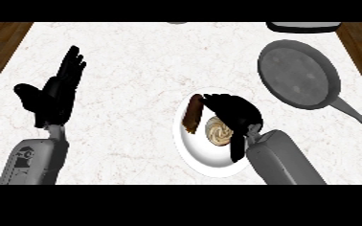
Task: Pick the cupcake from the plate and place it in the pan
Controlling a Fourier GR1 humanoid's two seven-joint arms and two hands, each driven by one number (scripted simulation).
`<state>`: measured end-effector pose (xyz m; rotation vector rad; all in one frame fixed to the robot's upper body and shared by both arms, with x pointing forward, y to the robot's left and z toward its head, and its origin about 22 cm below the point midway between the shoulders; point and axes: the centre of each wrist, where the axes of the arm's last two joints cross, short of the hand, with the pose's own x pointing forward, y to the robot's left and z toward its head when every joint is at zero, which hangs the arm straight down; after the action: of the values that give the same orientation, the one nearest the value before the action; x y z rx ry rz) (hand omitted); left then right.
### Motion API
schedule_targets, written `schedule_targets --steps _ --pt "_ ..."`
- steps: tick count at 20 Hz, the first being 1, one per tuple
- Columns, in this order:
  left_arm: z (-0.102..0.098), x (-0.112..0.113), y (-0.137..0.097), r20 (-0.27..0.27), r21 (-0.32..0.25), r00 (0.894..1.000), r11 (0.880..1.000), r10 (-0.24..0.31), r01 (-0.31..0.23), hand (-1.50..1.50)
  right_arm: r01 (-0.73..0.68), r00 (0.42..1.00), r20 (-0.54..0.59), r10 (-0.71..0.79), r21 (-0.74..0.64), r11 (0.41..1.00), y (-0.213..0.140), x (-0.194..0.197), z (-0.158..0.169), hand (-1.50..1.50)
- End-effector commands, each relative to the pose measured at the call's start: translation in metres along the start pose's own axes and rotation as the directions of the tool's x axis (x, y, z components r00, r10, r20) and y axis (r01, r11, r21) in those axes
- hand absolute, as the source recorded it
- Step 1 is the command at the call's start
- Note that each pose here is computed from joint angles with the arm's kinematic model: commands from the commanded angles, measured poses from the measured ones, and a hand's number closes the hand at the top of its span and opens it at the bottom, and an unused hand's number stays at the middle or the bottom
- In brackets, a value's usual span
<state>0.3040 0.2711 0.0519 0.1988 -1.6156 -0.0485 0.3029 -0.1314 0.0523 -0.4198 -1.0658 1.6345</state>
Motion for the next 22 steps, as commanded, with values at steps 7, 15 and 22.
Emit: schedule_targets --steps 7,15,22 --pt "0.003 -0.013 -0.003 -0.008 -0.006 1.000 1.000 0.000 0.000 0.00 -0.010 0.993 0.116 -0.002 0.104 0.994 0.014 0.015 -0.016 1.50" --pt "-0.009 0.002 0.011 -0.005 0.007 1.000 1.000 0.018 -0.018 0.00 -0.055 0.990 0.135 0.048 0.054 0.997 0.032 0.005 -0.016 1.50" --pt "0.005 -0.002 -0.006 0.010 -0.032 1.000 0.999 -0.009 0.010 0.00 0.214 0.888 -0.372 -0.271 -0.186 0.959 -0.012 -0.010 -0.041 1.50"
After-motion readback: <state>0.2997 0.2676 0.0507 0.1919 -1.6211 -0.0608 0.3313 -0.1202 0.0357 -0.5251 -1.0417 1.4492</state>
